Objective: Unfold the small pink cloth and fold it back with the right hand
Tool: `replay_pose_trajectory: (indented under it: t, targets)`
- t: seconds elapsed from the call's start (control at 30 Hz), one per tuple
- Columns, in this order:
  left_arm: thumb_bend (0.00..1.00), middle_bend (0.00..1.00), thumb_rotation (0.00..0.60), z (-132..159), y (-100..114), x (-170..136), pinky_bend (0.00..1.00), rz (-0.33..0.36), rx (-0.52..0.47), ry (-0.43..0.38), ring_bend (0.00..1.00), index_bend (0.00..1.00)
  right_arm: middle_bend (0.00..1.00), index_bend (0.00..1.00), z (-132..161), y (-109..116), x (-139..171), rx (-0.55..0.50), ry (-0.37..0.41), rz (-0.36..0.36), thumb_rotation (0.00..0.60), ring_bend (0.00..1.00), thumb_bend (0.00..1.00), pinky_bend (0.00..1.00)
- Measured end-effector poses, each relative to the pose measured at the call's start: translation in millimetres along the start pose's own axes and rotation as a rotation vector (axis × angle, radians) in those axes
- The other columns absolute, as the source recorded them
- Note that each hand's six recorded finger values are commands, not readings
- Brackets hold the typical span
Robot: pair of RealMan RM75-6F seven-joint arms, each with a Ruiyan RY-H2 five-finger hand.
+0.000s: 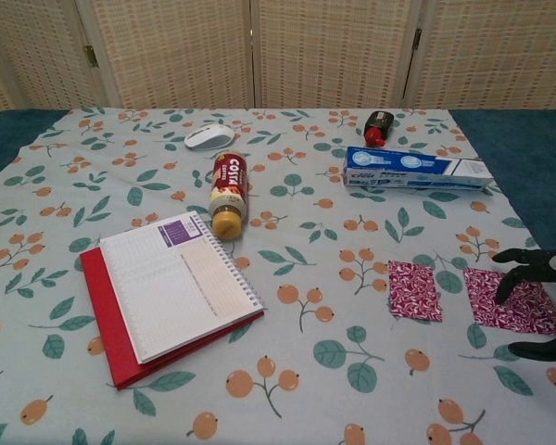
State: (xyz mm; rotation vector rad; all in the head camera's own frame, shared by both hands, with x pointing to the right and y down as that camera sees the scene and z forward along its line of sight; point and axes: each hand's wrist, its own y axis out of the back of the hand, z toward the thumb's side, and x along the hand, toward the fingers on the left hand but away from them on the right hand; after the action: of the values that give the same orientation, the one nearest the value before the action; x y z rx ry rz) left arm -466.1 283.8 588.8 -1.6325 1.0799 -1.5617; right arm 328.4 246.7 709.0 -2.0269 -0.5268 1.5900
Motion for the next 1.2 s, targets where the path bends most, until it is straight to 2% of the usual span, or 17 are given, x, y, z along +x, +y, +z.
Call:
replay_pose_trajectory:
  t: [0.83,1.2]
  targets:
    - [0.29,0.06,0.600,-3.5,-1.2,0.0,0.00,-0.001,-0.002,0.009,0.10,0.11,0.07,0.29,28.4,0.9,-13.0,0.007,0.066,-0.002,0.273,0.00,0.21,0.00]
    - [0.29,0.06,0.600,-3.6,-1.4,0.7,0.00,-0.002,-0.002,0.008,0.10,0.11,0.07,0.29,26.3,3.9,-11.3,0.007,0.060,-0.011,0.275,0.00,0.21,0.00]
